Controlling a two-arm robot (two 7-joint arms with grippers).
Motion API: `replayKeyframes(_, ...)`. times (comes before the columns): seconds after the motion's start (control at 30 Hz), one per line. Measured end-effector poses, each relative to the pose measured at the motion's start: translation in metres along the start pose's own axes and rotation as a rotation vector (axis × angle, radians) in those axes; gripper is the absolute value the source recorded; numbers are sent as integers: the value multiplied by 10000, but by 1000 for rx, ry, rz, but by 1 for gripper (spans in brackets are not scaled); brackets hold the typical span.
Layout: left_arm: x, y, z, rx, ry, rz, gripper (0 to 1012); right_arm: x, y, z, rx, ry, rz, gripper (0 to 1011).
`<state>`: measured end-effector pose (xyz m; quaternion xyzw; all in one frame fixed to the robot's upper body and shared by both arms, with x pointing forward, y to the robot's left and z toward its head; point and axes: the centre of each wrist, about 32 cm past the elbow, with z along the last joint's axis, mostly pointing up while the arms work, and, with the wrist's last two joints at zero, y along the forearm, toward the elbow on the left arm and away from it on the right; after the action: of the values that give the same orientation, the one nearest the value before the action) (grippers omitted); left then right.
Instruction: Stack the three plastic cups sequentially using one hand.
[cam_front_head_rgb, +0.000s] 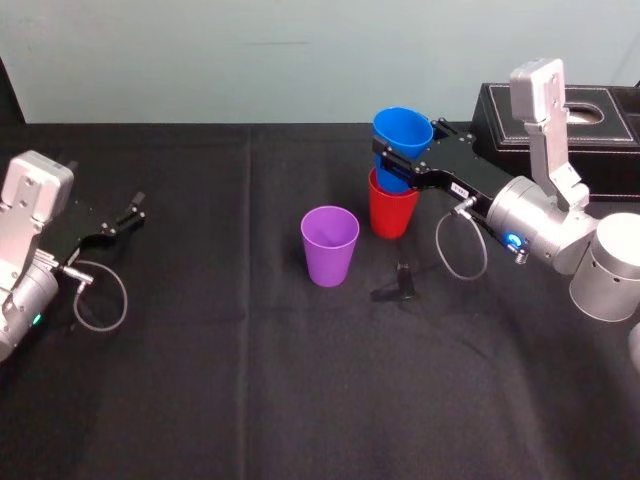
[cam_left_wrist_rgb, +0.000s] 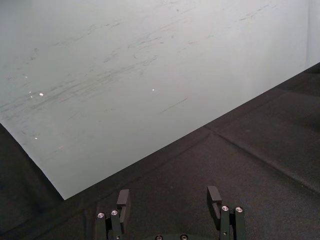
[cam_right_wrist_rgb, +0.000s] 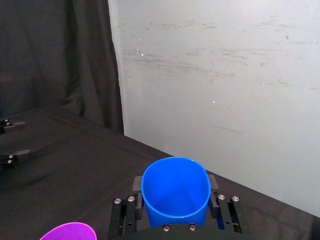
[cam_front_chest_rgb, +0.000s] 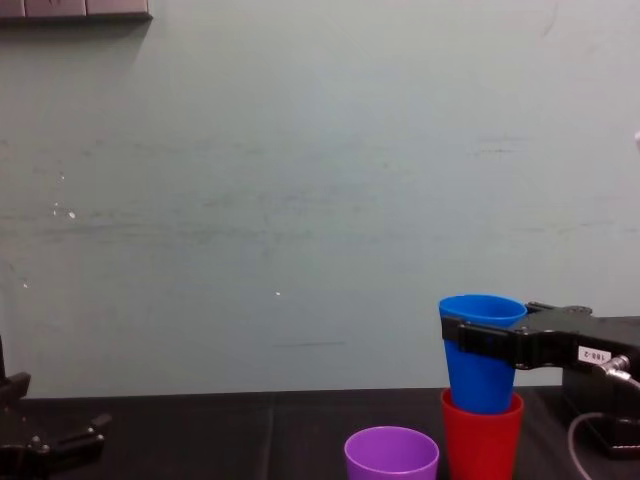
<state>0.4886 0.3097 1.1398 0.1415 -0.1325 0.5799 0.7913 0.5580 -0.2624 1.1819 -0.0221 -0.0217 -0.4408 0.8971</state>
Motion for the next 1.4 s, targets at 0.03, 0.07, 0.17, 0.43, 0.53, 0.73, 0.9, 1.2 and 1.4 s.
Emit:
replayKeyframes(0.03,0,0,0,0,0,0,1005,0,1,-4,0,0,0,733)
replayKeyframes(0.07,0,0,0,0,0,0,1005,1,4,-11,-1,1,-1,733)
replayKeyframes(0.17,0,0,0,0,0,0,1005,1,6,-25,-2,2,-2,733)
replayKeyframes(0.43,0,0,0,0,0,0,1004,-9,9,-114,-4,8,-5,733)
replayKeyframes(0.53,0,0,0,0,0,0,1005,-13,8,-156,-4,12,-6,733)
replayKeyframes(0.73,0,0,0,0,0,0,1005,-24,8,-225,-5,17,-4,733)
replayKeyframes(0.9,0,0,0,0,0,0,1005,-33,8,-287,-5,16,-6,734)
replayKeyframes(1.2,0,0,0,0,0,0,1005,-37,3,-361,-10,1,-11,733)
replayKeyframes(1.4,0,0,0,0,0,0,1005,-40,8,-407,-17,-4,-15,733)
